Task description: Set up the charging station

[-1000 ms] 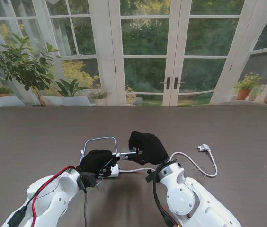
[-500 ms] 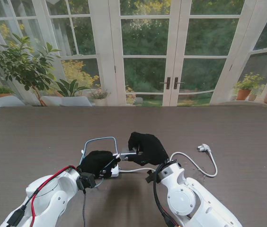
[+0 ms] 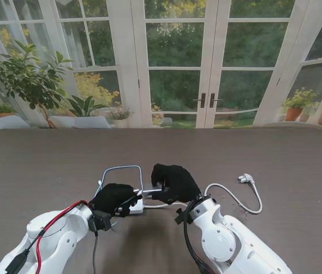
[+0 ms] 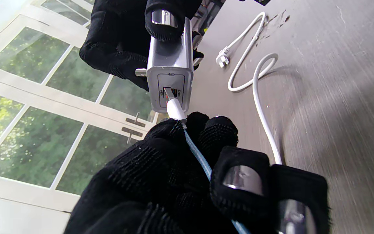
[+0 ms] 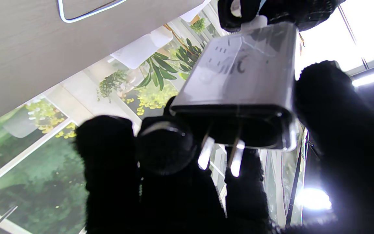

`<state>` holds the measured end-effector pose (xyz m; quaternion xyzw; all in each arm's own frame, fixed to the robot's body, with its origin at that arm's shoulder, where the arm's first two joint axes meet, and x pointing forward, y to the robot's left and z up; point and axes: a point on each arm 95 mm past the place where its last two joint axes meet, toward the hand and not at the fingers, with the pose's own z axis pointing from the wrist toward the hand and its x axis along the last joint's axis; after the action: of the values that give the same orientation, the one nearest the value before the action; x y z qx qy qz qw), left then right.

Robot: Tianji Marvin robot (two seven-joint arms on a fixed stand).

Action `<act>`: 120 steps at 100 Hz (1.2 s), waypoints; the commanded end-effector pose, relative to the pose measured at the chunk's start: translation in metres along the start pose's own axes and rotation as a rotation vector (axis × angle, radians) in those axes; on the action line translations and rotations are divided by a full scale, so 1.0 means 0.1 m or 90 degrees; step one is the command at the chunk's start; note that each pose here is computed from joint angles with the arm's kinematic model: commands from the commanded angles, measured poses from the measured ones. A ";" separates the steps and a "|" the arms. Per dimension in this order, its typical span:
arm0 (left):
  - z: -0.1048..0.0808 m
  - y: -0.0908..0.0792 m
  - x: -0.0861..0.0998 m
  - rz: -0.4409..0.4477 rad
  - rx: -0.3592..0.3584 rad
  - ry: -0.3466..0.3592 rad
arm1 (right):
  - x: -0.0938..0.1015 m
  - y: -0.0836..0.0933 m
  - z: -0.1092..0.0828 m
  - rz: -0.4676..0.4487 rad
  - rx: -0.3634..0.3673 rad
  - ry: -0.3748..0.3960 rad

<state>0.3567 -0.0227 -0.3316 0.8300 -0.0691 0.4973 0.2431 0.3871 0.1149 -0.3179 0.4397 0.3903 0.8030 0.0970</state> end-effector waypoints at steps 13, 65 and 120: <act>-0.01 0.04 0.00 0.008 -0.019 -0.014 | 0.07 -0.08 -0.02 -0.004 0.021 0.026; -0.02 0.00 0.01 0.037 -0.027 -0.045 | 0.10 -0.13 -0.04 -0.011 0.033 0.041; -0.02 -0.04 0.03 0.071 -0.026 -0.067 | 0.13 -0.15 -0.03 -0.027 0.044 0.056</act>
<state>0.3595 -0.0125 -0.3329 0.8477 -0.1308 0.4645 0.2203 0.3783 0.1212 -0.3231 0.4032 0.4267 0.8043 0.0916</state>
